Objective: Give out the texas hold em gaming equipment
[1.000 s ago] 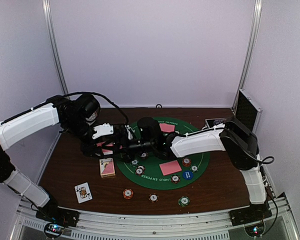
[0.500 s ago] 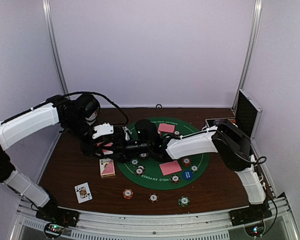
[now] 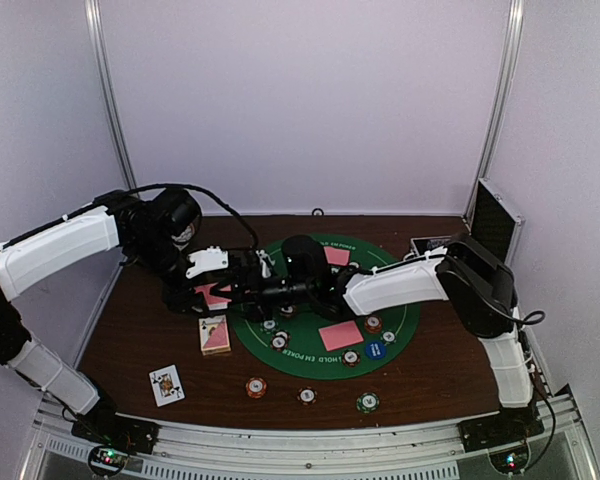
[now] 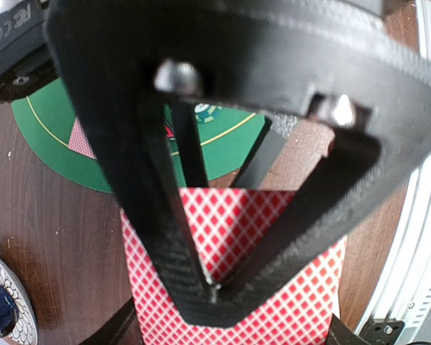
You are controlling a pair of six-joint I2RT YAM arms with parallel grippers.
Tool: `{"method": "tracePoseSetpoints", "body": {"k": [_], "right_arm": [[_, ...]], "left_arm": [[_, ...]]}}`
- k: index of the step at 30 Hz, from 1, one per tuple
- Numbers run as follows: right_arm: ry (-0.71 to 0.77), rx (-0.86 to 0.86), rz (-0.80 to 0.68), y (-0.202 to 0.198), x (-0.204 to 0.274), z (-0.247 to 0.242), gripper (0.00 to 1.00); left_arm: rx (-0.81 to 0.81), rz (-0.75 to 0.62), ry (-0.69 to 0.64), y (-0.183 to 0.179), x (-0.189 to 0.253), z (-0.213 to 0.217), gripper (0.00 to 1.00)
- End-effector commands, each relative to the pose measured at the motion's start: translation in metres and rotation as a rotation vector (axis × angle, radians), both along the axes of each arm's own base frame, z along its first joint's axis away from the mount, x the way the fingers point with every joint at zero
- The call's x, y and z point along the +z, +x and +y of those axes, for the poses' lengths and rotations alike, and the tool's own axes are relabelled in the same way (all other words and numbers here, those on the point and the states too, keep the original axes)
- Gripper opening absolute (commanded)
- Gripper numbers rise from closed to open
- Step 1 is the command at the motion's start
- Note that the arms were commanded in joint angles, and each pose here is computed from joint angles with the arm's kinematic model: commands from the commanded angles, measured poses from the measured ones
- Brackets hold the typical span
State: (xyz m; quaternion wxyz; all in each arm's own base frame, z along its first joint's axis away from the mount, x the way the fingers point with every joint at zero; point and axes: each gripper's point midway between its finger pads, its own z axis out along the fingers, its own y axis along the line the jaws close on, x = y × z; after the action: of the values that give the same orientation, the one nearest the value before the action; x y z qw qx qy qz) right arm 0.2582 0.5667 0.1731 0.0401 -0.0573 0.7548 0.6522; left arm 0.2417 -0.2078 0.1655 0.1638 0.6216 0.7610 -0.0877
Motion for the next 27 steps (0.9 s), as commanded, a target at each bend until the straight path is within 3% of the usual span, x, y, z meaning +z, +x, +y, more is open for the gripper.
{"method": "tracePoseSetpoints", "body": {"k": [1,21,27], "right_arm": [[-0.054,-0.003,-0.004,0.002,-0.003,-0.013,0.58],[-0.041,0.016,-0.061,0.001,0.036,-0.026,0.49],[-0.028,0.014,-0.073,-0.002,0.050,-0.030,0.40]], "left_arm": [[-0.002,-0.044,-0.047,0.006,0.014,-0.006,0.24],[-0.004,-0.046,-0.029,0.004,0.010,-0.001,0.24],[-0.007,-0.044,-0.020,0.003,0.007,0.000,0.24]]}}
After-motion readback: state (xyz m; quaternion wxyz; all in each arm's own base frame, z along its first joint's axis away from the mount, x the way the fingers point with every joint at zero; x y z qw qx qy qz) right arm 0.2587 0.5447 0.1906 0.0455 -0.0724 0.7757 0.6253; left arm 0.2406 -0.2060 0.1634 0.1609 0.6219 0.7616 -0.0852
